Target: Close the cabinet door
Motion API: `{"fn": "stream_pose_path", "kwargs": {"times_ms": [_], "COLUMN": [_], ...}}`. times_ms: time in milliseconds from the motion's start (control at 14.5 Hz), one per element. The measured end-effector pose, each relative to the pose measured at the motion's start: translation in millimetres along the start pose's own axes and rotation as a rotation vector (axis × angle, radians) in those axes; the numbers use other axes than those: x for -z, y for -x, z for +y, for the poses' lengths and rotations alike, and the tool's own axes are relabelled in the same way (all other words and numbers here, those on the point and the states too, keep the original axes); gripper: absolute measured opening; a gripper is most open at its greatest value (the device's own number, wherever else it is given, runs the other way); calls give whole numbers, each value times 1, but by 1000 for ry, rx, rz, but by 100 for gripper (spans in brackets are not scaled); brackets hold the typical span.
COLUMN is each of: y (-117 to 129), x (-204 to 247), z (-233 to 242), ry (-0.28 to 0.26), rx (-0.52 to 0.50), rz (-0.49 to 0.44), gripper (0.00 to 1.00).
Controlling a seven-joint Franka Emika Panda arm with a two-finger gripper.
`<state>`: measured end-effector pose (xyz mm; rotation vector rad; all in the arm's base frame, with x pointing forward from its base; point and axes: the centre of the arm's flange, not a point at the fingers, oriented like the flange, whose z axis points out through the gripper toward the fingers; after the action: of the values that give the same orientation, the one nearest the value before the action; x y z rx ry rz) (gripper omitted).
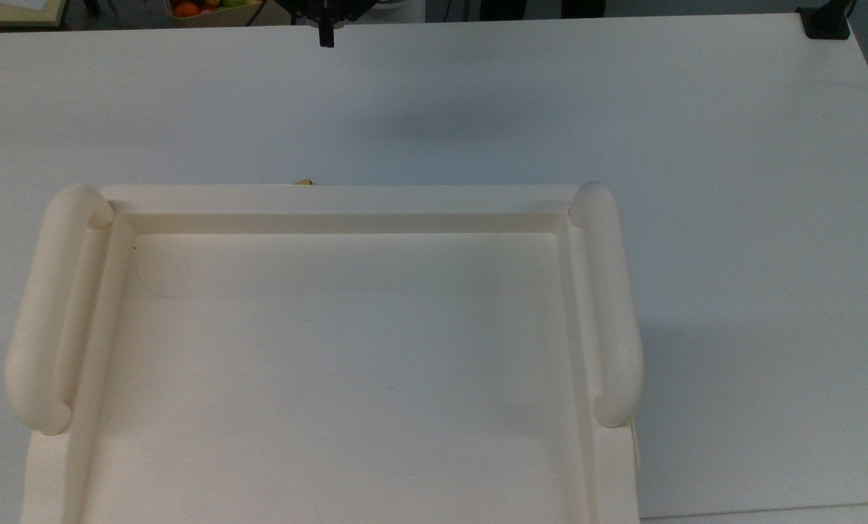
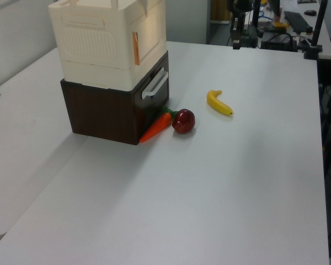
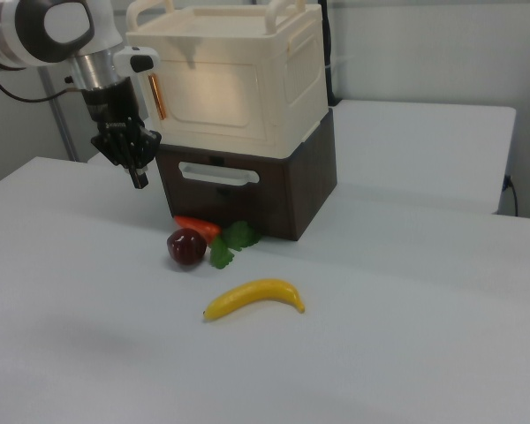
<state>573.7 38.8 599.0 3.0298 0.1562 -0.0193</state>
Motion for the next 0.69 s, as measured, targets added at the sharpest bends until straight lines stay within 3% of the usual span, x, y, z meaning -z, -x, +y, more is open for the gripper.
{"fn": "stream_pose_path", "kwargs": {"times_ms": [69,206,344,413,688], "y": [0,0,0,0,1], "x": [0,0,-1,-1,-1], "z": [1,3,4,6,11], "ry": [0,0,0,0,0], "rx": [-2,-6,-8,-11,-20], "rz": [0,-1,-1,-2,-2], "gripper": [6,21,41,58,96]}}
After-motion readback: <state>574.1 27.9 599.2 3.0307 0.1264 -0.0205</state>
